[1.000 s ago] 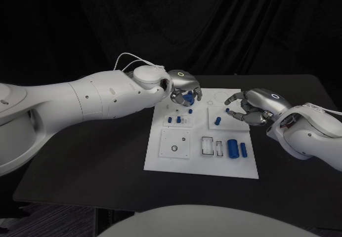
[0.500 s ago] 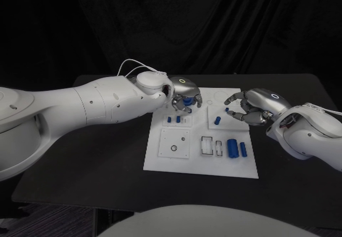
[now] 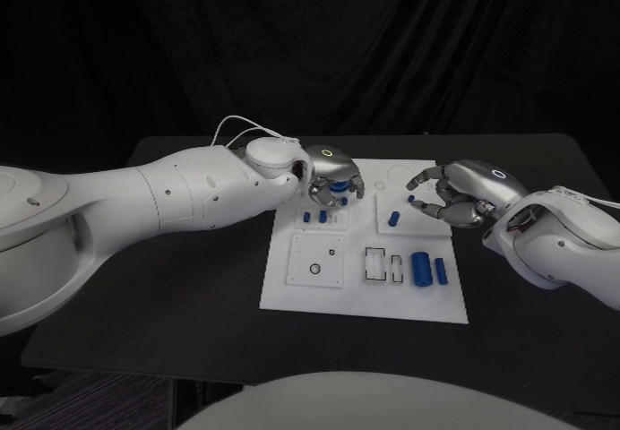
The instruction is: Assemble the parts on the task board
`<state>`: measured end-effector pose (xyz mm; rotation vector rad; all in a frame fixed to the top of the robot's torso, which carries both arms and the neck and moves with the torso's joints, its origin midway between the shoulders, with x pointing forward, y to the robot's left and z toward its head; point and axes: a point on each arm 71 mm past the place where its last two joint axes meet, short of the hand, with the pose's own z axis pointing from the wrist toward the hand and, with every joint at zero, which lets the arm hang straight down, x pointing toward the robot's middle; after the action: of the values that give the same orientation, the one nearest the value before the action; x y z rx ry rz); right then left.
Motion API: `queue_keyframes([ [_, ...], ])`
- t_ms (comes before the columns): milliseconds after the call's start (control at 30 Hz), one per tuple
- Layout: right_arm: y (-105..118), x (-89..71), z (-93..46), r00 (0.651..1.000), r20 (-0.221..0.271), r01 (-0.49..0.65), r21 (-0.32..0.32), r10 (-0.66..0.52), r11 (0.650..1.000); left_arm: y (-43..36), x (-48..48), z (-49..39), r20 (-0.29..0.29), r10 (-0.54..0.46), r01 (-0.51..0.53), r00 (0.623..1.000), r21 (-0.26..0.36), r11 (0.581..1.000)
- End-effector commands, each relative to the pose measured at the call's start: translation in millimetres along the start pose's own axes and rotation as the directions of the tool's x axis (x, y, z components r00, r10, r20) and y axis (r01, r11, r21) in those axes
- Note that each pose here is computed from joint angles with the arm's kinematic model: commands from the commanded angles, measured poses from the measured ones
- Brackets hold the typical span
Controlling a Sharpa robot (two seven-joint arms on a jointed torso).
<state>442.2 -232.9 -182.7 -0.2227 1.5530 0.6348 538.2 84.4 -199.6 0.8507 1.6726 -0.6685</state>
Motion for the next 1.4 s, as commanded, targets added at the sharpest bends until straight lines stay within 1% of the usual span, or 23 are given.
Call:
queue_keyframes([
  [33,0.3,-2.0,0.1,1.000,0.012,-0.002,0.004,0.002,1.000,-1.4,-1.1,0.3,0.027,0.008,-0.008,1.000,0.017,1.000],
  [167,0.2,-1.8,0.4,1.000,0.010,-0.001,0.005,0.001,1.000,-0.9,-1.5,0.4,0.038,0.010,-0.011,0.999,0.016,1.000],
  [433,-0.1,-1.4,0.9,1.000,0.006,-0.001,0.007,0.001,1.000,0.5,0.4,1.6,0.036,0.010,-0.010,0.999,0.009,1.000],
  [733,0.4,-1.1,1.5,1.000,0.005,-0.001,0.006,0.001,1.000,3.2,10.0,6.7,0.022,0.003,-0.003,1.000,0.001,1.000],
  [967,0.3,-1.0,1.6,1.000,0.004,0.000,0.007,0.000,1.000,1.1,15.8,10.0,0.014,-0.004,0.004,1.000,0.007,1.000],
  [1233,1.0,-0.6,2.4,1.000,0.004,-0.001,0.005,0.001,1.000,2.1,21.2,11.4,0.014,-0.007,0.007,1.000,0.003,1.000],
  [1400,0.9,-0.6,2.4,1.000,0.003,0.000,0.005,0.000,1.000,2.6,22.8,11.1,0.019,-0.007,0.007,1.000,0.005,1.000],
])
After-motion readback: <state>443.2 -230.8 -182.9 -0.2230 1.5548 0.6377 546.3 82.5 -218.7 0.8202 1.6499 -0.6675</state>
